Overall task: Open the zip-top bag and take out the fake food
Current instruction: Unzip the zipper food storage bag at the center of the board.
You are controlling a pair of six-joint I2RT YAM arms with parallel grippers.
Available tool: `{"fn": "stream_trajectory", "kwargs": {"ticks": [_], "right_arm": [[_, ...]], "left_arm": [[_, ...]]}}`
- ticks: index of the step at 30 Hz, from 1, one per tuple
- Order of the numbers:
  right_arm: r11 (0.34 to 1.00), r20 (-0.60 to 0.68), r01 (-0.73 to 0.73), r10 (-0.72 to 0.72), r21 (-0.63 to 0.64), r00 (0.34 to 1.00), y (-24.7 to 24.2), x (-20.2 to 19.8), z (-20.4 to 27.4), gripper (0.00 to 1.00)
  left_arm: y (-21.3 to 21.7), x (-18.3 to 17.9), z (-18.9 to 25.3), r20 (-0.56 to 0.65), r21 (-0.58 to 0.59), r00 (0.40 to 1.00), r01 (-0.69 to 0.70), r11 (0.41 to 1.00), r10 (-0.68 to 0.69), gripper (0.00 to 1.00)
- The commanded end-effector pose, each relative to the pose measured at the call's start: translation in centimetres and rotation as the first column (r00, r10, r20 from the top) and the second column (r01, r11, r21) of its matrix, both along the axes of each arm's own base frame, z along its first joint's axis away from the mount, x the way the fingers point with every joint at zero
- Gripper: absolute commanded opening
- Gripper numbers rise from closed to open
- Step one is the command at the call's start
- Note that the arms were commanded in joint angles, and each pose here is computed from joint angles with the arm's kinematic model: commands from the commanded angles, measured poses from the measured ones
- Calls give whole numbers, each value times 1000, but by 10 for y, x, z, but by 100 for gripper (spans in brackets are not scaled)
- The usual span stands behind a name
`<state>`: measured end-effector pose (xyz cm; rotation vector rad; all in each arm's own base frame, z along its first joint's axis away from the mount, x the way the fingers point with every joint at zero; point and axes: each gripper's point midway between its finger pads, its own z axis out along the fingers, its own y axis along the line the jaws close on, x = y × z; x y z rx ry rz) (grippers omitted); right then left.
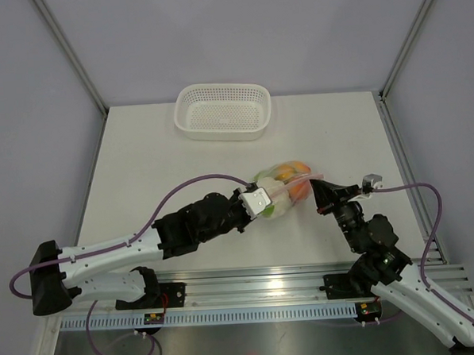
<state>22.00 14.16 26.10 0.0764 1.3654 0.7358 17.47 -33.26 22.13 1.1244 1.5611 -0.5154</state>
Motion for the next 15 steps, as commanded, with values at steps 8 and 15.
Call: {"fn": "stream_trajectory", "kwargs": {"ticks": [8, 15], "right_arm": [[955, -25, 265, -264, 137, 964, -53, 10, 16, 0], [921, -71, 354, -347, 161, 935, -73, 10, 9, 0]], "left_arm": [[10, 11, 0, -3, 40, 997, -78, 996, 79, 0], [14, 16, -5, -27, 63, 994, -103, 993, 105, 1]]}}
